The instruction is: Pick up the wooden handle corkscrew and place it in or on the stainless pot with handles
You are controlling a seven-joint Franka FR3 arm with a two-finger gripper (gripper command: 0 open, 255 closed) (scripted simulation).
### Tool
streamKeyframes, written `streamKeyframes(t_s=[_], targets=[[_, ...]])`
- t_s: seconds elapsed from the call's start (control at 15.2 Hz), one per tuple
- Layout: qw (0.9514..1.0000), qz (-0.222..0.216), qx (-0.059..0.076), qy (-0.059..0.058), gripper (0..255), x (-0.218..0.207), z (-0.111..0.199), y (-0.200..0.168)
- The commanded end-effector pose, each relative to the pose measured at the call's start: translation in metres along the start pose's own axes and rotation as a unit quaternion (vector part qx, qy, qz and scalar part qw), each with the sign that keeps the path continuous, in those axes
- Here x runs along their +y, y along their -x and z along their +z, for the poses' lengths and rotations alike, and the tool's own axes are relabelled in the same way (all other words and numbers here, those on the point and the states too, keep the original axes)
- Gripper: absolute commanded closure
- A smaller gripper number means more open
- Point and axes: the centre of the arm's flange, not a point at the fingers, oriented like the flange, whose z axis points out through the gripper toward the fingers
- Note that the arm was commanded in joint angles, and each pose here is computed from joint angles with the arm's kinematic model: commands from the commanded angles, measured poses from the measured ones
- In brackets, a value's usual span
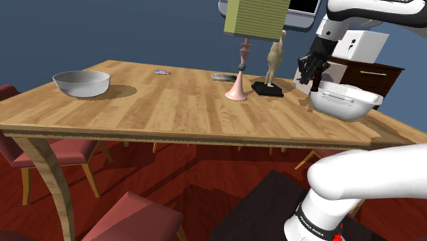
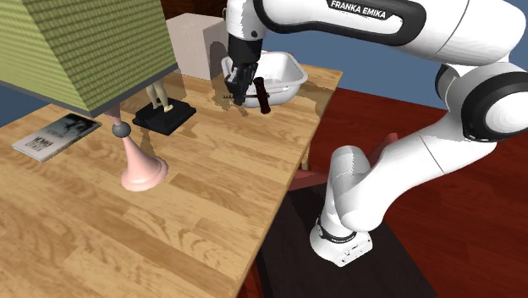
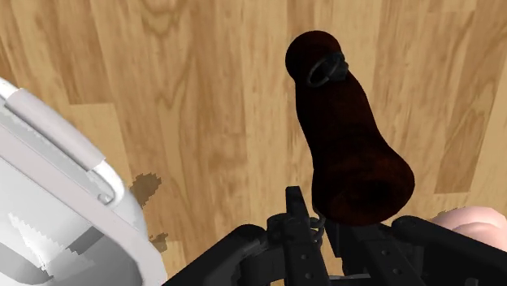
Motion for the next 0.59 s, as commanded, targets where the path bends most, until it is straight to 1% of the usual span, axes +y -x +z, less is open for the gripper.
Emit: streamKeyframes(t_s=[0.0,0.53], targets=[[1.0,0.0,0.0,0.0,255,-0.001,-0.01,-0.001],[1.0,0.0,0.0,0.0,255,-0.002,-0.052,-0.008]])
